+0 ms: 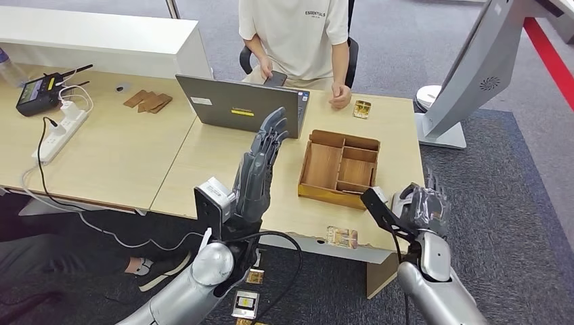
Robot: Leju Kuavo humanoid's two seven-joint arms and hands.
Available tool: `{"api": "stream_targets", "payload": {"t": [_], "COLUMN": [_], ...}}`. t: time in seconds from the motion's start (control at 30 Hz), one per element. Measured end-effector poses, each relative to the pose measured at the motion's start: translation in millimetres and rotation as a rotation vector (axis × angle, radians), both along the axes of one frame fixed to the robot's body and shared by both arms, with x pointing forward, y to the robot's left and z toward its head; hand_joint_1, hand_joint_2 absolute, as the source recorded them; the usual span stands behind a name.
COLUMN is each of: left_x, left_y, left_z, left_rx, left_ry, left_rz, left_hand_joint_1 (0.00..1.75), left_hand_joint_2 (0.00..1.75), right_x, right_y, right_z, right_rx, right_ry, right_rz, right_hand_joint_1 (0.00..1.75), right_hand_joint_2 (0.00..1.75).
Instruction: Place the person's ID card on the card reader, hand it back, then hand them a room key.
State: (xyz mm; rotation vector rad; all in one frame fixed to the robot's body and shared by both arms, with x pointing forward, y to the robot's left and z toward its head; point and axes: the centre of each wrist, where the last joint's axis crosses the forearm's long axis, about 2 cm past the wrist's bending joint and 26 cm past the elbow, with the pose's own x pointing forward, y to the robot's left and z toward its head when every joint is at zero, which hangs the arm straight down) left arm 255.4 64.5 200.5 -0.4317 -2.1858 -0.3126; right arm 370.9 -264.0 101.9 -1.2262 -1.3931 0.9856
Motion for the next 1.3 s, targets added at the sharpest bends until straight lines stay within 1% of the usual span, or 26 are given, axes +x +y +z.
{"api": "stream_targets", "payload": {"t": [0.27, 0.37, 0.5, 0.73, 0.93, 1.07, 1.17, 1.23, 1.3], "left_x": [-0.6, -0.9, -0.9, 0.8, 3.7, 6.9, 9.1, 10.1, 10.4], "left_y": [-1.7, -3.0, -5.4, -9.1, -18.6, -24.2, -26.9, -27.9, -28.4], "left_z": [-0.6, -0.7, 0.1, 1.3, 6.8, 9.7, 10.1, 9.4, 8.0], "left_rx": [0.004, -0.002, -0.013, -0.023, -0.053, -0.072, -0.079, -0.079, -0.078], "left_ry": [0.002, 0.000, -0.007, -0.011, -0.034, -0.043, -0.044, -0.042, -0.038], "left_rz": [-0.015, -0.018, -0.025, -0.039, -0.115, -0.138, -0.148, -0.151, -0.154], "left_hand_joint_1": [0.00, 0.00, 0.00, 0.00, 0.00, 0.00, 0.00, 0.00, 0.00], "left_hand_joint_2": [0.00, 0.00, 0.00, 0.00, 0.00, 0.00, 0.00, 0.00, 0.00], "right_x": [24.0, 29.4, 35.9, 43.7, 63.3, 72.9, 78.3, 81.1, 83.1], "right_y": [18.8, 24.7, 35.8, 56.4, 75.3, 83.7, 86.4, 85.3, 82.8], "right_z": [62.6, 81.2, 99.5, 121.0, 150.2, 155.6, 153.0, 149.6, 145.6], "right_rx": [0.026, 0.042, 0.062, 0.068, -0.010, -0.072, -0.111, -0.128, -0.135], "right_ry": [-0.181, -0.224, -0.257, -0.284, -0.268, -0.232, -0.183, -0.150, -0.124], "right_rz": [0.068, 0.102, 0.159, 0.219, 0.249, 0.236, 0.216, 0.203, 0.190], "right_hand_joint_1": [1.75, 1.75, 1.75, 1.75, 1.72, 1.67, 1.65, 1.67, 1.65], "right_hand_joint_2": [1.75, 1.75, 1.75, 1.75, 1.75, 1.75, 1.75, 1.75, 1.75]}}
